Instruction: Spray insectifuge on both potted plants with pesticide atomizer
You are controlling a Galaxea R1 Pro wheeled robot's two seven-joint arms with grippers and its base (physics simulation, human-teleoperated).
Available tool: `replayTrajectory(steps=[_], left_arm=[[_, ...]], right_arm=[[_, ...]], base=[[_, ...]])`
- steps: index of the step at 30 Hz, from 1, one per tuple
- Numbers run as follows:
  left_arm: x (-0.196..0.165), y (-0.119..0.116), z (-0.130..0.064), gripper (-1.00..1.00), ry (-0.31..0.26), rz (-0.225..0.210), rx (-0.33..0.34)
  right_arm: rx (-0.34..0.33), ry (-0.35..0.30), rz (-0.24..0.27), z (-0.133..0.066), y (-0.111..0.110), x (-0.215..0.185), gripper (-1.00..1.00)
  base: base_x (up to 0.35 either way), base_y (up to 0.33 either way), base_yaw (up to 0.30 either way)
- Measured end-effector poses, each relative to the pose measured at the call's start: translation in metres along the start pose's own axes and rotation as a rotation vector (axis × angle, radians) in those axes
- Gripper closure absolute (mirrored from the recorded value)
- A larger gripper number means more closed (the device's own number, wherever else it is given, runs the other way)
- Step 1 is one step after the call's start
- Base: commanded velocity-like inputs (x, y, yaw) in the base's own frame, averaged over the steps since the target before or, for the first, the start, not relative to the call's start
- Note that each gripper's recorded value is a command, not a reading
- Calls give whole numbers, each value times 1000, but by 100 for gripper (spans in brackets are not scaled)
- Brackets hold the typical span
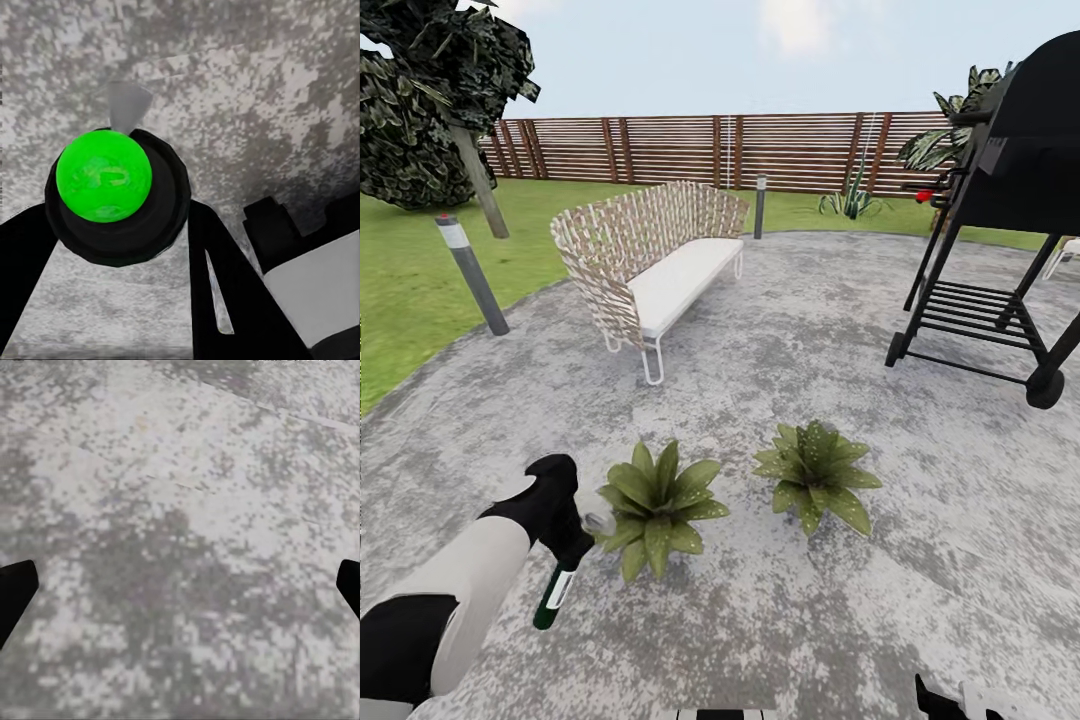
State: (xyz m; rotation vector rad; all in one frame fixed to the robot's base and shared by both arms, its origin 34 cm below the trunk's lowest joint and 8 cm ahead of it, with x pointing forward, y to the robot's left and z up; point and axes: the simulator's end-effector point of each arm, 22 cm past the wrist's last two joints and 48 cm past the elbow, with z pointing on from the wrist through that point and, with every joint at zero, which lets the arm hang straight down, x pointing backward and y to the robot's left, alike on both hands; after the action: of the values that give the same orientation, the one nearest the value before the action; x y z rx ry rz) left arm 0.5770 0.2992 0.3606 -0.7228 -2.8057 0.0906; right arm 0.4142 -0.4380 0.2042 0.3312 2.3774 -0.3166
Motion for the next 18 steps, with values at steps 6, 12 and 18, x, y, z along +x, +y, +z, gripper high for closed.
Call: replayTrajectory(steps=[6, 12, 18], left_arm=[[8, 2, 9, 100, 18, -4, -13], [6, 3, 7, 100, 10, -4, -17], [5, 4, 7, 100, 6, -8, -16]], right_arm=[[0, 0, 0, 0, 0, 0, -100], [-1, -1, 0, 0, 0, 0, -100], [0, -1, 2, 0, 1, 0, -100]], base=[[27, 295, -94], [0, 77, -158], [0, 1, -5]])
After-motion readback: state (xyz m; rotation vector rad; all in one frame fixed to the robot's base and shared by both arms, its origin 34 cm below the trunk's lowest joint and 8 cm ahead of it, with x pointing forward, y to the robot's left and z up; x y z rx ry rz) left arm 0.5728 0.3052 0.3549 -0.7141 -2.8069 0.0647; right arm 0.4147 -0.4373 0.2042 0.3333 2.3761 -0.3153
